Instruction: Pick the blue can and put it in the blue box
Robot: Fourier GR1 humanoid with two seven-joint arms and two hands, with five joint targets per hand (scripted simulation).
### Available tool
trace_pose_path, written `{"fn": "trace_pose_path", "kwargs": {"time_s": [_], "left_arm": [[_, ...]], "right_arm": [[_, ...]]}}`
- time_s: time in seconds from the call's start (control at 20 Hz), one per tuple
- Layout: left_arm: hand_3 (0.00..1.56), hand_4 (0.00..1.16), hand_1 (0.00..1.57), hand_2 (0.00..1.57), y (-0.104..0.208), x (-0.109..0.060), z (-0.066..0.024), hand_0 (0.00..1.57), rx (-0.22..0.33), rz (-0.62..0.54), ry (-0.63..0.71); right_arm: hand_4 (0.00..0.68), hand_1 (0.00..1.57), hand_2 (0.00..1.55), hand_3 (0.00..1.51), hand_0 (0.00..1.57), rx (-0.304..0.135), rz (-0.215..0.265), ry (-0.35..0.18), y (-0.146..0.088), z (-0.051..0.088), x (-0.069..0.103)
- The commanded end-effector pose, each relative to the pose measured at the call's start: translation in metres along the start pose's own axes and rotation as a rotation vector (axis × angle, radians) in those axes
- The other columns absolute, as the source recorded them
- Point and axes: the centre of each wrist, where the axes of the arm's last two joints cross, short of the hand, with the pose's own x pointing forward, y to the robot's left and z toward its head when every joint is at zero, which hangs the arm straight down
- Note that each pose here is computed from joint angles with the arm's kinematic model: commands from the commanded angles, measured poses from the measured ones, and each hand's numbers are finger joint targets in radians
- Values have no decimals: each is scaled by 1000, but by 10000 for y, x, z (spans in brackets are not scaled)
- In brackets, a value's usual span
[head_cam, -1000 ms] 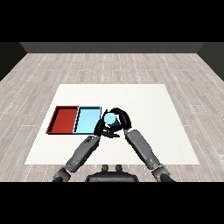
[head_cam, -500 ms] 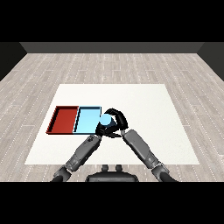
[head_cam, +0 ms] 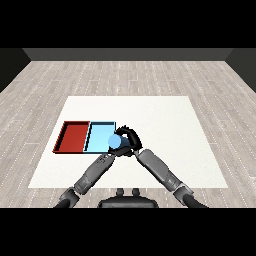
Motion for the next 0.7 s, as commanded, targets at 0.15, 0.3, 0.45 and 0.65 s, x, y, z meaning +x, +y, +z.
{"fn": "trace_pose_path", "kwargs": {"time_s": [0.15, 0.3, 0.45, 0.65], "left_arm": [[0, 428, 0, 0, -28, 128, -141, 0, -6, 35, -35], [535, 714, 699, 797, -157, 60, 49, 699, 112, 59, -40], [715, 689, 812, 853, 28, -4, -215, 812, 88, 8, 25], [505, 663, 575, 710, -26, 10, -55, 575, 84, 43, -19]], "right_arm": [[590, 1454, 1460, 1393, 1454, 32, -1, -27, 191, 68, -34], [610, 1451, 1454, 1397, 1451, 19, -39, -27, 188, 6, 66], [602, 1443, 1453, 1393, 1443, 34, -53, 5, 176, -108, 44], [591, 1438, 1453, 1393, 1438, 30, -58, -10, 158, -6, -12]]}}
